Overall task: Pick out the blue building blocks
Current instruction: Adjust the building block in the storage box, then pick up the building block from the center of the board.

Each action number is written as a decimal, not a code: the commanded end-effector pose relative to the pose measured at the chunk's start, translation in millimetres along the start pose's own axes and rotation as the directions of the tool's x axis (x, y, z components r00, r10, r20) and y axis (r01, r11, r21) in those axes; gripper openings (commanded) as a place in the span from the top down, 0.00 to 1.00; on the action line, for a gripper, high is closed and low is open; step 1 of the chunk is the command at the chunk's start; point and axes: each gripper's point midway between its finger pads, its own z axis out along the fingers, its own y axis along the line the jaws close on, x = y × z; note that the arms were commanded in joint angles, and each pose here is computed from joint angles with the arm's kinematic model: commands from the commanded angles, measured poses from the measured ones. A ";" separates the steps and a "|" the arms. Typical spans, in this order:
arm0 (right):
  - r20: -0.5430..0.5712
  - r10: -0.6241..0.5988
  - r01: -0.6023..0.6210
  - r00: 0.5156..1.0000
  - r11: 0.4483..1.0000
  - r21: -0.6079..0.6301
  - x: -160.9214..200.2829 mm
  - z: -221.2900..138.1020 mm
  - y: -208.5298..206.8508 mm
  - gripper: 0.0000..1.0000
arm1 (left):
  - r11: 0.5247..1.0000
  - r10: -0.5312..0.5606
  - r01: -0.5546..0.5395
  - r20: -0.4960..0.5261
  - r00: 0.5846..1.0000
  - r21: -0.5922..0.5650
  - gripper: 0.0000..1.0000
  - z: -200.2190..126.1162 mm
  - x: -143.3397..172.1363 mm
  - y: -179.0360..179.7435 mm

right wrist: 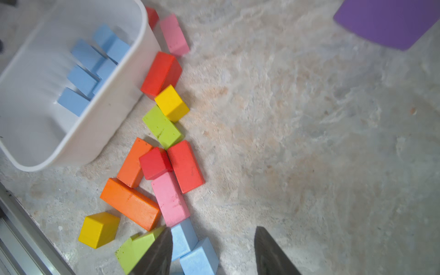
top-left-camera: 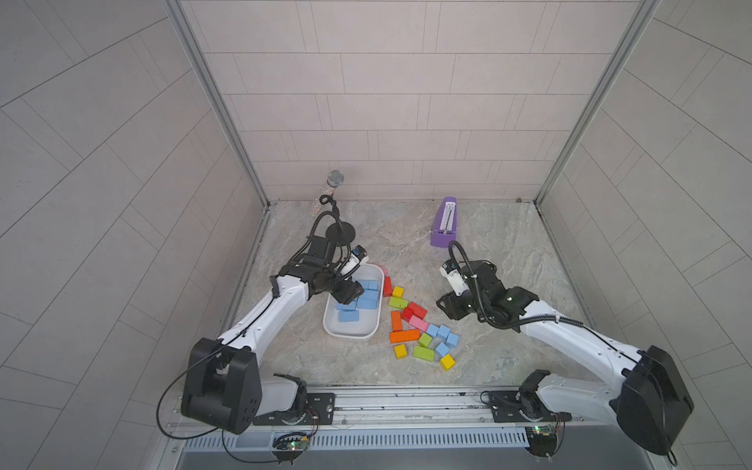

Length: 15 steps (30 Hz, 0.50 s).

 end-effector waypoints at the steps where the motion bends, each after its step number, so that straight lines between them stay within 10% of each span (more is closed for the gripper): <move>1: -0.251 0.075 -0.048 0.965 0.993 0.112 47.5 -1.4 -15.2 0.43 | 0.993 -0.119 0.116 0.132 0.984 0.034 0.35 -6.3 -15.8 2.1; 15: -0.435 0.273 -0.171 0.858 0.951 0.259 111.3 -1.9 -9.5 0.36 | 0.988 -0.136 0.123 0.166 0.977 0.090 0.34 -9.1 -18.1 -5.3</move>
